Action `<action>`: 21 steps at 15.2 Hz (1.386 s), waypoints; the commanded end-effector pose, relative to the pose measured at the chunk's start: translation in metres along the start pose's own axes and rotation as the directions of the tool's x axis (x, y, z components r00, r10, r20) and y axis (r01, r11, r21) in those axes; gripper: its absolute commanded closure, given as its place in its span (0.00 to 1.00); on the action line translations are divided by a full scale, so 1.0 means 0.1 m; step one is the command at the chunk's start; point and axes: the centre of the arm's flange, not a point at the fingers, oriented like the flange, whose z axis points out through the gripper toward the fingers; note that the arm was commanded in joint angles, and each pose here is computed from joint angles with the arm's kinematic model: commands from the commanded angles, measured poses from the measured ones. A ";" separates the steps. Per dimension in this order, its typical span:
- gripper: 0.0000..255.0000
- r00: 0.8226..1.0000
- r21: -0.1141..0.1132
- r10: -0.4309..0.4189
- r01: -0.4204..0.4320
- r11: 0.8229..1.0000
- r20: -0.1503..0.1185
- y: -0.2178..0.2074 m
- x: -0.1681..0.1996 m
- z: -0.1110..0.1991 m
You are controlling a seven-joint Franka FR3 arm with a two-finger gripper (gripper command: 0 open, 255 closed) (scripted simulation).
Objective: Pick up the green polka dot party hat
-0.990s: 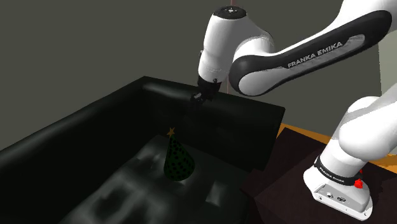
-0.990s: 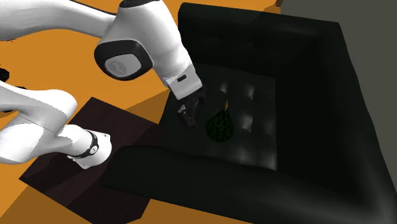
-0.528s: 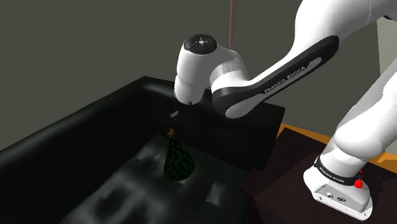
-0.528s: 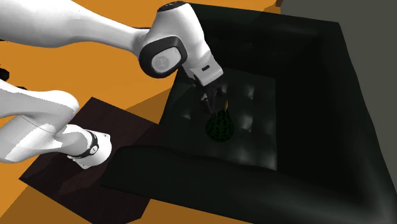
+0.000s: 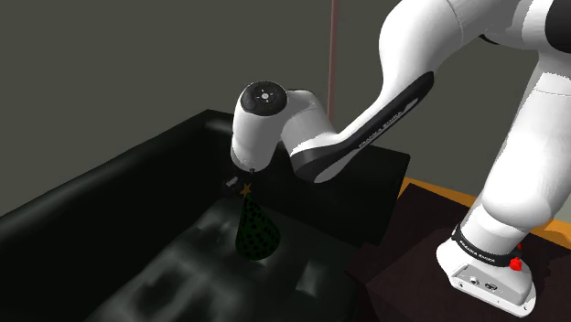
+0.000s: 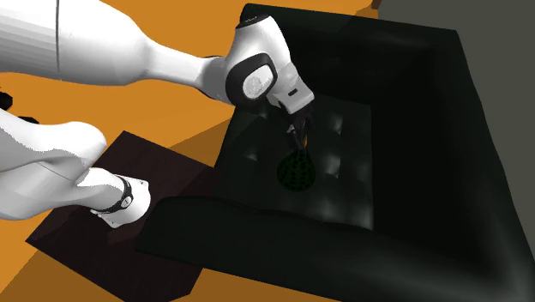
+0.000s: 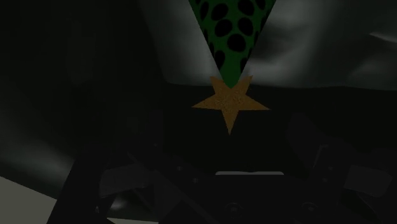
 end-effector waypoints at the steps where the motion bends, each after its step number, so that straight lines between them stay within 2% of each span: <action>1: 0.00 1.000 0.000 0.000 0.000 1.000 -0.001 -0.01 -0.06 0.10; 5: 0.00 1.000 0.000 0.000 0.000 1.000 -0.001 -0.03 -0.12 0.22; 6: 1.00 1.000 0.000 0.000 0.000 1.000 -0.001 -0.03 -0.12 0.21; 15: 1.00 1.000 0.000 0.000 0.000 1.000 -0.001 -0.03 -0.12 0.22; 21: 1.00 1.000 0.000 0.000 0.000 1.000 -0.001 0.01 0.03 -0.06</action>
